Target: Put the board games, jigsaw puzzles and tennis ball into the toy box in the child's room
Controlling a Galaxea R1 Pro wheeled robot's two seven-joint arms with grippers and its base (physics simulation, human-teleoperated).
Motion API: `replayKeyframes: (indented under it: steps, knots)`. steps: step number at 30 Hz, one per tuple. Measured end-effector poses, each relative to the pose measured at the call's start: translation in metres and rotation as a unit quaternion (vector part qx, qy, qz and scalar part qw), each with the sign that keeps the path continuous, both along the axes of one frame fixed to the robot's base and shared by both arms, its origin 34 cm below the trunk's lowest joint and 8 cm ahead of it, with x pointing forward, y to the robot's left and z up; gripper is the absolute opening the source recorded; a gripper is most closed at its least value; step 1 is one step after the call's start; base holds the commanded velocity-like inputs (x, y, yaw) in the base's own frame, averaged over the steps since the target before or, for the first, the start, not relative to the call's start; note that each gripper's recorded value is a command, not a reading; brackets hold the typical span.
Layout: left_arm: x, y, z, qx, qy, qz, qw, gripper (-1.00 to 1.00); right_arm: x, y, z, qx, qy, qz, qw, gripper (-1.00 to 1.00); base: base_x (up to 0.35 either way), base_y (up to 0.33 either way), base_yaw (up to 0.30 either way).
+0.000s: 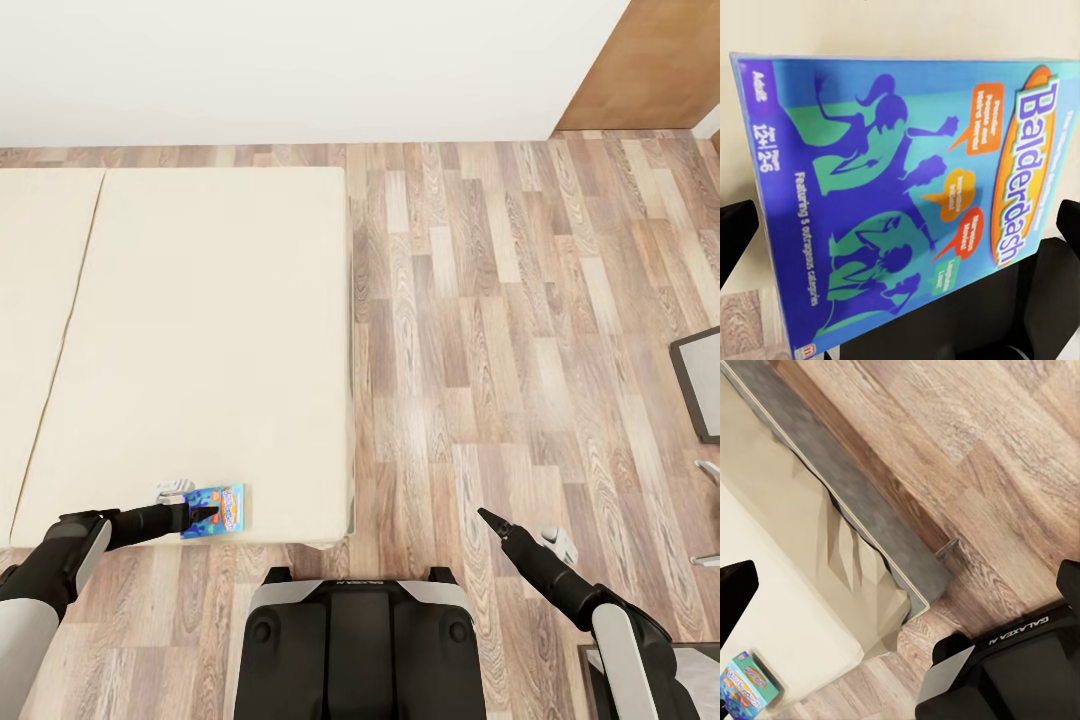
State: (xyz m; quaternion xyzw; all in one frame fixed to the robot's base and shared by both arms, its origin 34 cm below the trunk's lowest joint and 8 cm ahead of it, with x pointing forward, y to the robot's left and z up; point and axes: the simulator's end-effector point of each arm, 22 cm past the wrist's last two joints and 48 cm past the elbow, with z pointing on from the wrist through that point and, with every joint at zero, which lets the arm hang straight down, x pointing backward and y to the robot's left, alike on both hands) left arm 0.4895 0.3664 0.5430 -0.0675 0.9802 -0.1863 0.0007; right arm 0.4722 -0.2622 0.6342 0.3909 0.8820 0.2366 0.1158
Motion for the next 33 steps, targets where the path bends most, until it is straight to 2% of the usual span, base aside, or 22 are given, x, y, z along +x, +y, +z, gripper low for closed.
replayKeyframes:
  steps: [10,16,25,33]
  knots:
    - [0.001,0.000,0.000,-0.001,-0.001,0.003,1.0000,1.00,0.000,0.000,0.000,0.000,0.000,0.000,1.0000,1.00,0.000,0.000,0.000]
    - [0.004,0.005,0.003,-0.005,-0.004,0.024,0.9997,1.00,0.000,0.000,0.000,0.000,0.000,0.000,1.0000,1.00,0.000,0.000,0.000]
    - [0.013,0.001,0.017,-0.047,-0.021,0.026,0.9983,1.00,0.000,0.000,0.000,0.000,0.000,0.000,1.0000,1.00,0.000,0.000,0.000]
    - [0.014,0.001,0.019,-0.052,-0.023,0.026,0.9981,1.00,0.000,0.000,0.000,0.000,0.000,0.000,1.0000,1.00,0.000,0.000,0.000]
